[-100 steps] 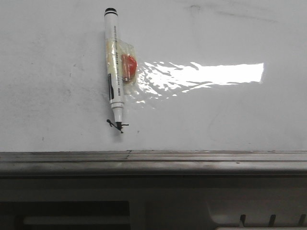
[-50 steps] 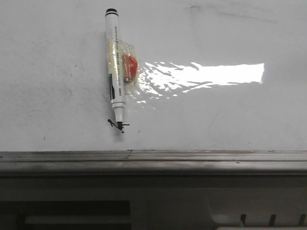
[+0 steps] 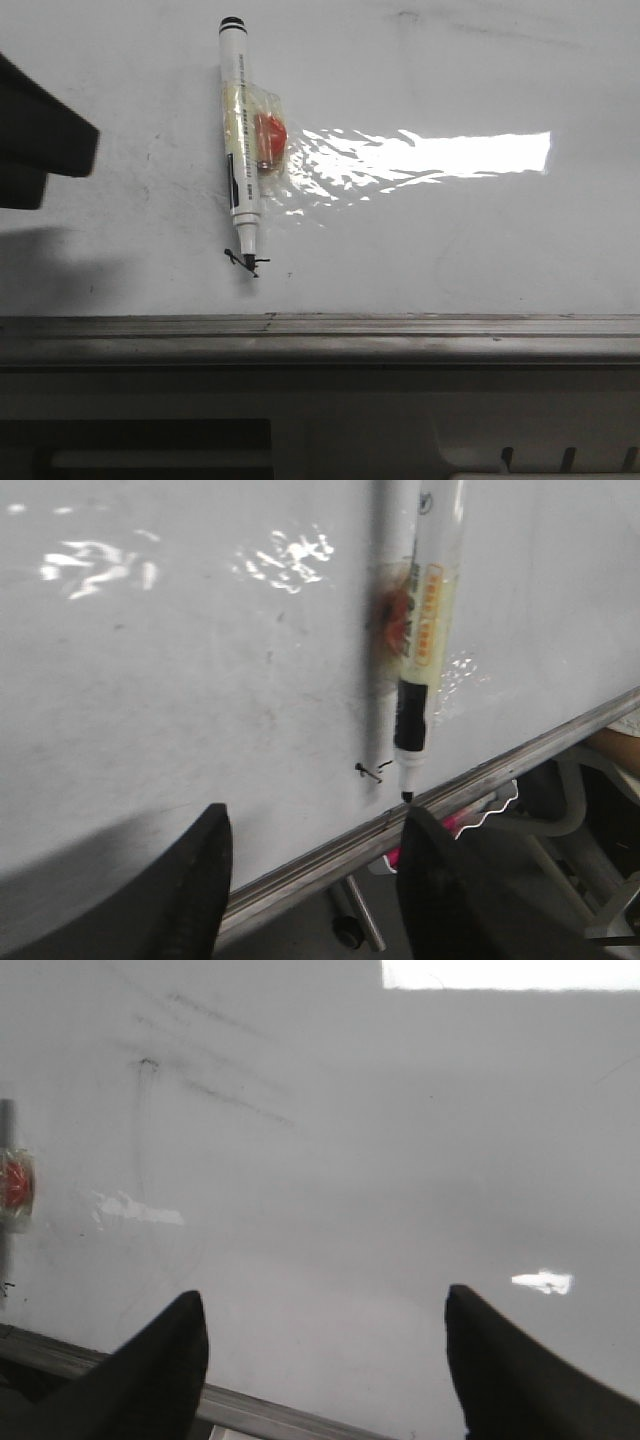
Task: Write number 9 on whiteboard
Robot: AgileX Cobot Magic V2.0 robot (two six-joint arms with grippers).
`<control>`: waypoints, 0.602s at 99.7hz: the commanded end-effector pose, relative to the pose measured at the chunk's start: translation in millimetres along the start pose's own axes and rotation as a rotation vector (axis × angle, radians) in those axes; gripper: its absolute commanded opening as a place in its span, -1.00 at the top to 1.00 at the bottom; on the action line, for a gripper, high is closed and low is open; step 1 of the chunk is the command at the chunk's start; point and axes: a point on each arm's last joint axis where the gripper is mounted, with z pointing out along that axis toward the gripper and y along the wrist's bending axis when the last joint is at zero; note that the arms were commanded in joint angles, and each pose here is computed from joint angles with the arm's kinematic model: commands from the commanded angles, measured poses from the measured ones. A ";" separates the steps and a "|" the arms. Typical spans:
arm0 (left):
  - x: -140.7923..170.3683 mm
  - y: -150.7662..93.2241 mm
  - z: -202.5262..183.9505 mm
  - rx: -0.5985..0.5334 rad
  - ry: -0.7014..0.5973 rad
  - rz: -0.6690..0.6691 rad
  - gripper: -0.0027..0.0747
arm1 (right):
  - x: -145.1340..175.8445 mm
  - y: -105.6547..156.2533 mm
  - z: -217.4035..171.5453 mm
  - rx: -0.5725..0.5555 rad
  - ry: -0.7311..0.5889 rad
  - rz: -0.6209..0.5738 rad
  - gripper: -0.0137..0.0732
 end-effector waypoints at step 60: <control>-13.7 -42.3 64.0 -0.023 -0.100 -0.037 0.06 | -16.4 -2.6 -0.5 0.025 -0.116 -0.008 -0.34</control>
